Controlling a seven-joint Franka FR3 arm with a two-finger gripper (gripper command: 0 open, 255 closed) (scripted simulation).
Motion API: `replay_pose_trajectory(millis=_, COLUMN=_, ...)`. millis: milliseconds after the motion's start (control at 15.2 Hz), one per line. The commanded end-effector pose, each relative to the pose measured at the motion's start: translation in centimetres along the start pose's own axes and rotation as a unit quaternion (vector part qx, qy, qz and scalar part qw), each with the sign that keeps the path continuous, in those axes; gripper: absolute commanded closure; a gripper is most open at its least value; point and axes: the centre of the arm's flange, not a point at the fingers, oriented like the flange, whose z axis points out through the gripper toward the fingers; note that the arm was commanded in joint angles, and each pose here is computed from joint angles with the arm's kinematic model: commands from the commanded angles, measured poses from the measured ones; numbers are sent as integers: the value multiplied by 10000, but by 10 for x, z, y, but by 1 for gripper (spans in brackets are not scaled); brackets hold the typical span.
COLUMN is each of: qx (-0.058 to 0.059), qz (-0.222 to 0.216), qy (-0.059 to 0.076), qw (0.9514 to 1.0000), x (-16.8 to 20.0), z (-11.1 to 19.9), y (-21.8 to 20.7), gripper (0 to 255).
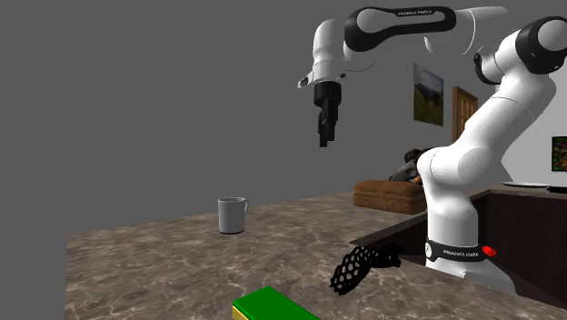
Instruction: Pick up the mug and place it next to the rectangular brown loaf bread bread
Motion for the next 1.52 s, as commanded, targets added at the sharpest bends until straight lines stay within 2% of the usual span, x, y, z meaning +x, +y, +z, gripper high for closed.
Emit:
replay_pose_trajectory(millis=0, qx=0, qz=0, qy=0, qw=10000, x=0, z=0, y=0, gripper=0)
replay_pose_trajectory(millis=726, qx=-412, qz=323, qy=-96, qw=9986, x=124, z=71, y=27, gripper=0)
replay_pose_trajectory(millis=1452, qx=-822, qz=646, qy=-192, qw=9943, x=244, z=143, y=67, gripper=0)
